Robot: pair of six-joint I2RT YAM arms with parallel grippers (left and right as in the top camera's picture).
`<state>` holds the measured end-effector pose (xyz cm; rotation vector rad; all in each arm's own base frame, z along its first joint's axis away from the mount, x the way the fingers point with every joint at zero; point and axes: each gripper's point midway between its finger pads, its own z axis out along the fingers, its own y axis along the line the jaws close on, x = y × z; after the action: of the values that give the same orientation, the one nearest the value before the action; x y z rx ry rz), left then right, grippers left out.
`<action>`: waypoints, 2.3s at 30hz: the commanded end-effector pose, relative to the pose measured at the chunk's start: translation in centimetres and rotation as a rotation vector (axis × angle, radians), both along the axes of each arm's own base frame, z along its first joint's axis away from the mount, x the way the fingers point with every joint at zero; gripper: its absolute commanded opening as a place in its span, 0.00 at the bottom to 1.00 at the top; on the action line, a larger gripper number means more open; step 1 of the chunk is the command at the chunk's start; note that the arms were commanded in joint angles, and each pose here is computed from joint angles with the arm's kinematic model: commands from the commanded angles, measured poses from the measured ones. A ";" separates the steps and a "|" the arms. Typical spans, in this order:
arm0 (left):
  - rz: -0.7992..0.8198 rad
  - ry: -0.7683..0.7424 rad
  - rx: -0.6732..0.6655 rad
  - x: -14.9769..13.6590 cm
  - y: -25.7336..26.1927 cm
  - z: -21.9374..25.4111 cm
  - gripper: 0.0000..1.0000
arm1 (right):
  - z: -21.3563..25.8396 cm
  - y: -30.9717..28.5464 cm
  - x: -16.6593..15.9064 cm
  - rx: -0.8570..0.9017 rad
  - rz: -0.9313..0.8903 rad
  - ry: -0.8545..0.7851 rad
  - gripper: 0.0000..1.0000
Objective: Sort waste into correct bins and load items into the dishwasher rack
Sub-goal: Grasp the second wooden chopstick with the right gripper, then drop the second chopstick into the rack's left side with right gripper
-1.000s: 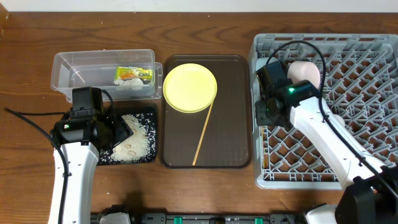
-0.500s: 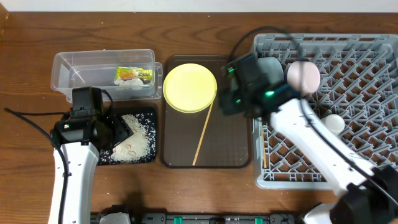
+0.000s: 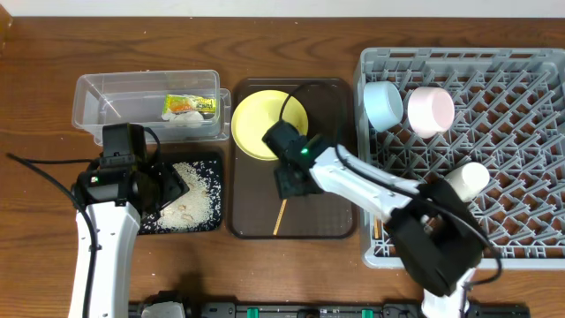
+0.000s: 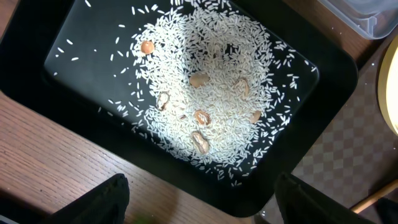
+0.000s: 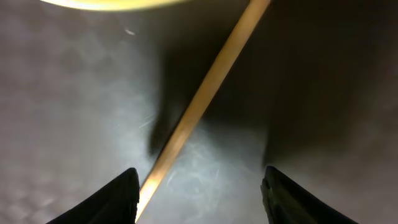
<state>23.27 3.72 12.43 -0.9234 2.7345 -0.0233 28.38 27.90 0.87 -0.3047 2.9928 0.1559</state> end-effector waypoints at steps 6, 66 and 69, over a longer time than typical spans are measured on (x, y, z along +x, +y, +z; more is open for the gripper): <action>0.011 -0.005 0.004 0.1 0.2 0.2 0.78 | -1.0 -1.1 -0.3 -0.062 -0.071 0.028 0.36; 0.011 -0.005 0.004 0.1 0.2 0.2 0.78 | 8.4 -18.6 1.0 -0.203 -0.284 -0.071 0.21; 0.011 -0.005 0.004 0.1 0.2 0.2 0.78 | 8.4 -18.6 1.0 -0.200 -0.284 -0.070 0.25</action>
<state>23.27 3.72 12.43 -0.9234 2.7345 -0.0233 29.44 9.70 9.40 0.0816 2.9447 -0.1585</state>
